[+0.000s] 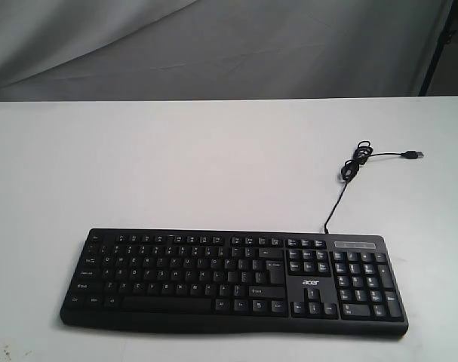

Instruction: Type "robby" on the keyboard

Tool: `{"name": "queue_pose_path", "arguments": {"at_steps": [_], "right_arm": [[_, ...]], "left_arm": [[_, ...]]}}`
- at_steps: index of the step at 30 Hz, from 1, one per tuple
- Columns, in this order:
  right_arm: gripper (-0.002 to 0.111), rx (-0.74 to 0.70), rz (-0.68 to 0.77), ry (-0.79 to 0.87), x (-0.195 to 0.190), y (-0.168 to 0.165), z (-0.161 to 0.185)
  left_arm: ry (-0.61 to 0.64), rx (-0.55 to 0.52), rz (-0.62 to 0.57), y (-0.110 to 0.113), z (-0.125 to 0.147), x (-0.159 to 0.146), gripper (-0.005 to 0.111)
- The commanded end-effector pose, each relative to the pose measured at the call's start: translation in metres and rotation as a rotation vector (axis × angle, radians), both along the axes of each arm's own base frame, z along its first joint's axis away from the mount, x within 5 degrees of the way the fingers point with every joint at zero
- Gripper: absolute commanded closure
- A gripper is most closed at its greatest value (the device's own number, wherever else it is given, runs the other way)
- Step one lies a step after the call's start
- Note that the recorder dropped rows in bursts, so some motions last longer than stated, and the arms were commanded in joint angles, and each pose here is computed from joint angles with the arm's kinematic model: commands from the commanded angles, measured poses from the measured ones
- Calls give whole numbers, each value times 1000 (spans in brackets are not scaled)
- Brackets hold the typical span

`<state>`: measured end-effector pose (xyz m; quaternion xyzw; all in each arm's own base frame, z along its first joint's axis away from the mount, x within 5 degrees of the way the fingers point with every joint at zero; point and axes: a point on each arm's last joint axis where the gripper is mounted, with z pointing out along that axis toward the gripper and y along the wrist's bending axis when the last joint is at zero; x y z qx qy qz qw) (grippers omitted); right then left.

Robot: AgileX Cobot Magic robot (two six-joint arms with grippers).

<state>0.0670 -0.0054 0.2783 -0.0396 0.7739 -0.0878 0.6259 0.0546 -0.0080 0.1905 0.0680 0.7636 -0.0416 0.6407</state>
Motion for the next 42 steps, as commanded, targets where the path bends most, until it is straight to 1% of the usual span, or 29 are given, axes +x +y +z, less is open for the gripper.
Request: {"name": "queue_pose_path", "arguments": {"at_steps": [1,4,7,8,9,10,11,12,13,14,15,16,17,19,21,22,23,25,28,32,42], "right_arm": [[108,33,37,31,22,1,35],[108,60,134,76,45,11,46],[108,149,219,162,71,28,49],[108,189,300,253,87,47,49],[108,186,342,310,96,58,48],[108,164,463,463,109,91,42],[108,158,510,535,113,105,39],[108,133,621,663,121,142,36],[108,132,673,696,123,157,37],[108,105,810,717,130,191,41],[108,86,874,711,134,205,42],[108,62,946,714,143,228,43],[108,37,976,743,152,244,36],[108,-9,1016,792,168,270,11],[108,16,1036,798,179,292,-14],[108,27,1036,793,182,299,-24],[108,6,1044,789,184,307,-37],[108,-37,1057,777,183,315,-49],[108,-69,1050,764,185,325,-68],[108,-74,1010,751,194,330,-89],[108,-100,969,739,205,336,-127]], "left_arm": [[-7,1,-6,0,-1,0,107],[-7,1,-6,0,-1,0,107],[-7,1,-6,0,-1,0,107],[-7,1,-6,0,-1,0,107],[-7,1,-6,0,-1,0,107],[-7,1,-6,0,-1,0,107],[-7,1,-6,0,-1,0,107],[-7,1,-6,0,-1,0,107],[-7,1,-6,0,-1,0,107],[-7,1,-6,0,-1,0,107],[-7,1,-6,0,-1,0,107],[-7,1,-6,0,-1,0,107],[-7,1,-6,0,-1,0,107],[-7,1,-6,0,-1,0,107],[-7,1,-6,0,-1,0,107],[-7,1,-6,0,-1,0,107],[-7,1,-6,0,-1,0,107],[-7,1,-6,0,-1,0,107],[-7,1,-6,0,-1,0,107],[-7,1,-6,0,-1,0,107],[-7,1,-6,0,-1,0,107]]}}
